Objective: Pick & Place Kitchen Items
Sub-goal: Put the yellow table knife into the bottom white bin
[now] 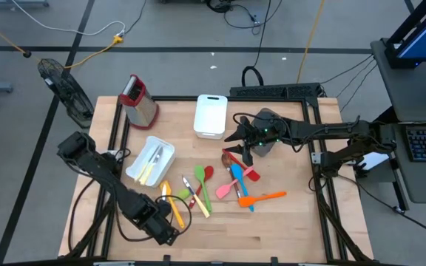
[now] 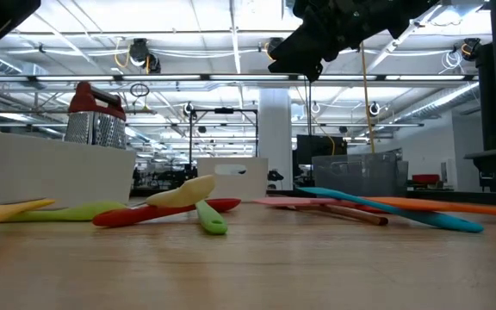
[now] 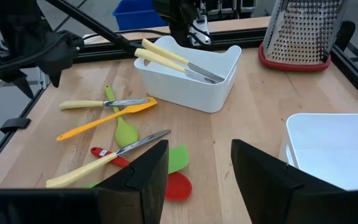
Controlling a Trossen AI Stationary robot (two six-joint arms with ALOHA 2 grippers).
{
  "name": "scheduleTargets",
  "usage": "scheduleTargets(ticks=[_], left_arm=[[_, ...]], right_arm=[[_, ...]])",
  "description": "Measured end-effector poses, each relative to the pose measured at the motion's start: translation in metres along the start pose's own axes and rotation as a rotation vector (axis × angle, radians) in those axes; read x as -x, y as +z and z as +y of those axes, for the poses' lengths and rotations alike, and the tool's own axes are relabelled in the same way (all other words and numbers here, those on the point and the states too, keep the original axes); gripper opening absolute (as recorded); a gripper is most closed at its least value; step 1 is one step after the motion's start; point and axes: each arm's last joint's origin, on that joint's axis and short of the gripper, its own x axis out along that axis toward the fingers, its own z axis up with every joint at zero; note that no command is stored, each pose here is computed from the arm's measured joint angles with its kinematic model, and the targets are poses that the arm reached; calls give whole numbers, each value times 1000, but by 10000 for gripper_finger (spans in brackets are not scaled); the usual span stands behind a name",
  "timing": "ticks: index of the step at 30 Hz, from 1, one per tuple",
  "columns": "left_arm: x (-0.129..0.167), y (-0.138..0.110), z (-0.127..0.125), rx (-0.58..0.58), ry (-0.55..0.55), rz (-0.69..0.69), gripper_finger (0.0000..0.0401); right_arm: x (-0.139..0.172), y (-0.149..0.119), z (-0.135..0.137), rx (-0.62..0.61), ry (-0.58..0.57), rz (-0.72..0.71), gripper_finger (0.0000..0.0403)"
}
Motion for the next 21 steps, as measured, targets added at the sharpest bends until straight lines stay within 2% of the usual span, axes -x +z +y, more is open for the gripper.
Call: scheduleTargets(ticks=[13, 17, 21], left_arm=[[0, -3, 0, -129, -11, -28, 246], [0, -3, 1, -118, -7, -28, 246], [-3, -2, 4, -50, 11, -37, 246]], right_arm=[[0, 0, 0, 0, 0, 0, 167], [0, 0, 0, 0, 0, 0, 167], [0, 0, 0, 0, 0, 0, 167]])
